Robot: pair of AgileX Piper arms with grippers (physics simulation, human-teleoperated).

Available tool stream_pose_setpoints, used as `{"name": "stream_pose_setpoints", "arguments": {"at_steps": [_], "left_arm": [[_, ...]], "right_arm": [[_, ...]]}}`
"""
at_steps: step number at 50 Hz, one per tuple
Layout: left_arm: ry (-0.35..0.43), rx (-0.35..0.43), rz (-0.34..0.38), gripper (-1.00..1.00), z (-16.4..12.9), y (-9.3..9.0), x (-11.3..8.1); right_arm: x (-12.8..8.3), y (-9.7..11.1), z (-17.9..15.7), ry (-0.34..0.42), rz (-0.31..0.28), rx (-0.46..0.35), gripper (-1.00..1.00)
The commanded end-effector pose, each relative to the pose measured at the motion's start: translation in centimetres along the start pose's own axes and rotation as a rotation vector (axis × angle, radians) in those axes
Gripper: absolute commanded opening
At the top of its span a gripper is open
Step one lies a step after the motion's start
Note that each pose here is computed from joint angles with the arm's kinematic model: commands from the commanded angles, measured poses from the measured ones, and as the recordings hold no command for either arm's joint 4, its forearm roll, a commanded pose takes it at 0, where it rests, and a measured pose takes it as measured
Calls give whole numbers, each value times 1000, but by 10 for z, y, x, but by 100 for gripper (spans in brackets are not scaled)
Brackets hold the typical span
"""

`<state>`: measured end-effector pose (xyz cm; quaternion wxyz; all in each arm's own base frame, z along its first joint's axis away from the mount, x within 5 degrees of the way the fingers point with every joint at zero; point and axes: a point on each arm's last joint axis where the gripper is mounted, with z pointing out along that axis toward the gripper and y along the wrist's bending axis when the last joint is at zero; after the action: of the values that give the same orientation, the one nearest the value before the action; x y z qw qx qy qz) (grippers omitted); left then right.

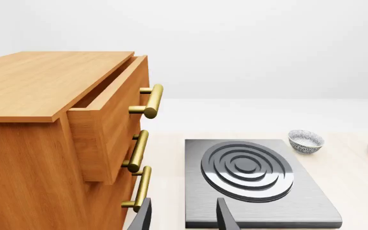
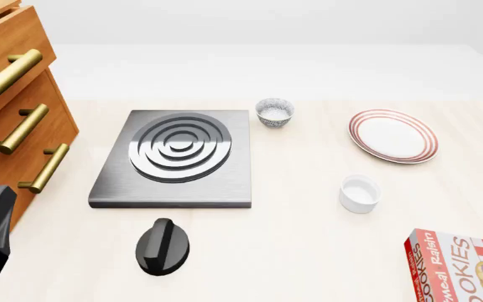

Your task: Pick the akita bowl next to the cookies box and place it on the plate.

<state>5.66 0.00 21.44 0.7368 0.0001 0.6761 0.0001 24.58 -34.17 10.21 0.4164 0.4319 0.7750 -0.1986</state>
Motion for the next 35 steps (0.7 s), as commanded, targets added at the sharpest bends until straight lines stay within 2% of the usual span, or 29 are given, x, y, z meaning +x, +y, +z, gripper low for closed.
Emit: {"name": "stream_pose_setpoints", "arguments": {"at_steps": [1, 12, 20, 23, 24, 25, 27, 28, 29, 31, 32, 35], "left_arm": [[0, 0, 0, 100, 0, 0, 0], [0, 0, 0, 100, 0, 0, 0], [0, 0, 0, 100, 0, 0, 0], [0, 0, 0, 100, 0, 0, 0], [0, 0, 0, 100, 0, 0, 0], [0, 0, 0, 100, 0, 0, 0], [0, 0, 0, 100, 0, 0, 0], [0, 0, 0, 100, 0, 0, 0], [0, 0, 0, 100, 0, 0, 0], [0, 0, 0, 100, 0, 0, 0], [0, 0, 0, 100, 0, 0, 0], [0, 0, 0, 100, 0, 0, 0]], "right_arm": [[17, -2, 4, 36, -33, -2, -100], [10, 3, -4, 17, -31, -12, -100], [-3, 13, -24, -21, -16, -34, -100], [-30, 37, -64, -82, 18, -91, -100], [-30, 37, -64, -82, 18, -91, -100], [-45, 49, -87, -111, 28, -122, -100], [-62, 60, -111, -142, 39, -155, -100], [-62, 60, -111, -142, 39, -155, -100], [-87, 80, -153, -180, 69, -219, -100], [-100, 89, -176, -195, 92, -255, -100], [-135, 155, -240, -156, 192, -460, -100], [-140, 164, -242, -152, 188, -478, -100]]}}
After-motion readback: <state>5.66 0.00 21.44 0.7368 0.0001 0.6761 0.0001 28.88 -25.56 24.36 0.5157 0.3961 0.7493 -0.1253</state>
